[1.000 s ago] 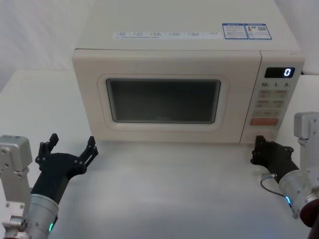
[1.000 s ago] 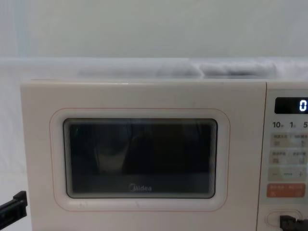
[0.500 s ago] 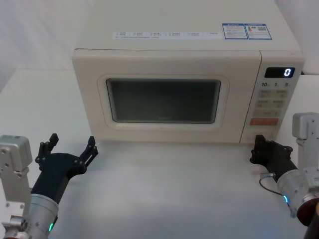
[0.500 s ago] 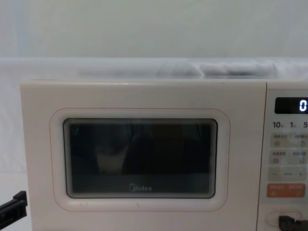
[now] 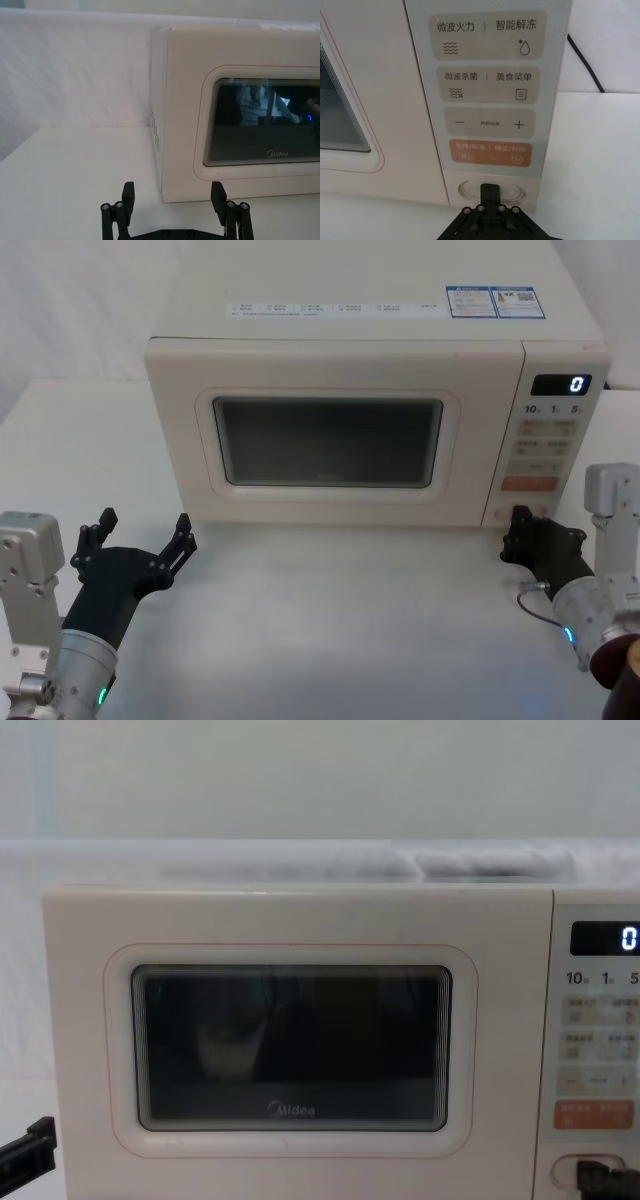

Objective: Press the button to open the microwave door with one hand; close the microwave door with the other hand.

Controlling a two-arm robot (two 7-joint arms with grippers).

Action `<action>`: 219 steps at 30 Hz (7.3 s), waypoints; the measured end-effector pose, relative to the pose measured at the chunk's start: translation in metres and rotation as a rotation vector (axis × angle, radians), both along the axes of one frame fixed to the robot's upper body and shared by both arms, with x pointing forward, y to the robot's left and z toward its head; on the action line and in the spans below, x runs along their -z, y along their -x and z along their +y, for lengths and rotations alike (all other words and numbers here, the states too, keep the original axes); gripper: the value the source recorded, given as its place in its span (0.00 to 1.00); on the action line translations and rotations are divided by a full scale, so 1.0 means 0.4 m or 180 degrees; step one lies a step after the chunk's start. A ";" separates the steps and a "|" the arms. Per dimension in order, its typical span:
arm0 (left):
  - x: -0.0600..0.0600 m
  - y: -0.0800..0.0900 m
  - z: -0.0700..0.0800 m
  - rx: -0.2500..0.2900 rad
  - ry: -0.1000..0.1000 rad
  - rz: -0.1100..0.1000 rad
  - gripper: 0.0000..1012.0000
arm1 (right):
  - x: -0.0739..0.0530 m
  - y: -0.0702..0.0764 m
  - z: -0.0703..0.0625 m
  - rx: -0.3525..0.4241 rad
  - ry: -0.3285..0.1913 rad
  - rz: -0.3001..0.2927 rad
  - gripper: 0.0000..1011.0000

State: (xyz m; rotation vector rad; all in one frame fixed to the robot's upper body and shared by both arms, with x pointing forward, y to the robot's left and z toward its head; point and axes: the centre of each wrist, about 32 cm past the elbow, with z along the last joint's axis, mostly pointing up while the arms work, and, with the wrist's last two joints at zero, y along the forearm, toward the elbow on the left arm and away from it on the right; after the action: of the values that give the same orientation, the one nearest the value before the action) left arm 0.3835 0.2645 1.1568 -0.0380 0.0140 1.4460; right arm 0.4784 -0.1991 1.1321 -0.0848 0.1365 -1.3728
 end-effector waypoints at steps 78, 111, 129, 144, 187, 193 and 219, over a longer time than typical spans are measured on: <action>0.000 0.000 0.000 0.0000 0.0000 0.0000 0.99 | 0.002 0.016 0.014 0.0034 -0.0056 -0.0040 0.00; 0.000 0.000 0.000 0.0000 0.0000 0.0000 0.99 | -0.089 0.132 0.000 -0.0183 -0.0180 -0.0243 0.00; 0.000 0.000 0.000 0.0000 0.0000 0.0000 0.99 | -0.133 0.200 -0.073 -0.0214 -0.0337 -0.0380 0.00; 0.000 0.000 0.000 0.0000 0.0000 0.0000 0.99 | -0.152 0.218 -0.105 -0.0215 0.0181 -0.0301 0.00; 0.000 0.000 0.000 0.0000 0.0000 0.0000 0.99 | -0.139 0.213 -0.125 -0.0109 0.0170 -0.0265 0.68; 0.000 0.000 0.000 0.0000 0.0000 0.0000 0.99 | -0.139 0.213 -0.125 -0.0110 0.0170 -0.0265 0.85; 0.000 0.000 0.000 0.0000 0.0000 0.0000 0.92 | -0.139 0.213 -0.125 -0.0109 0.0170 -0.0265 0.99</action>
State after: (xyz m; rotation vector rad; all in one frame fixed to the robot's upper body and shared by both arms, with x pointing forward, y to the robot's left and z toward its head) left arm 0.3835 0.2646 1.1568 -0.0380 0.0140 1.4461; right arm 0.3931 -0.2491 1.1877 -0.0742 0.0285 -1.3436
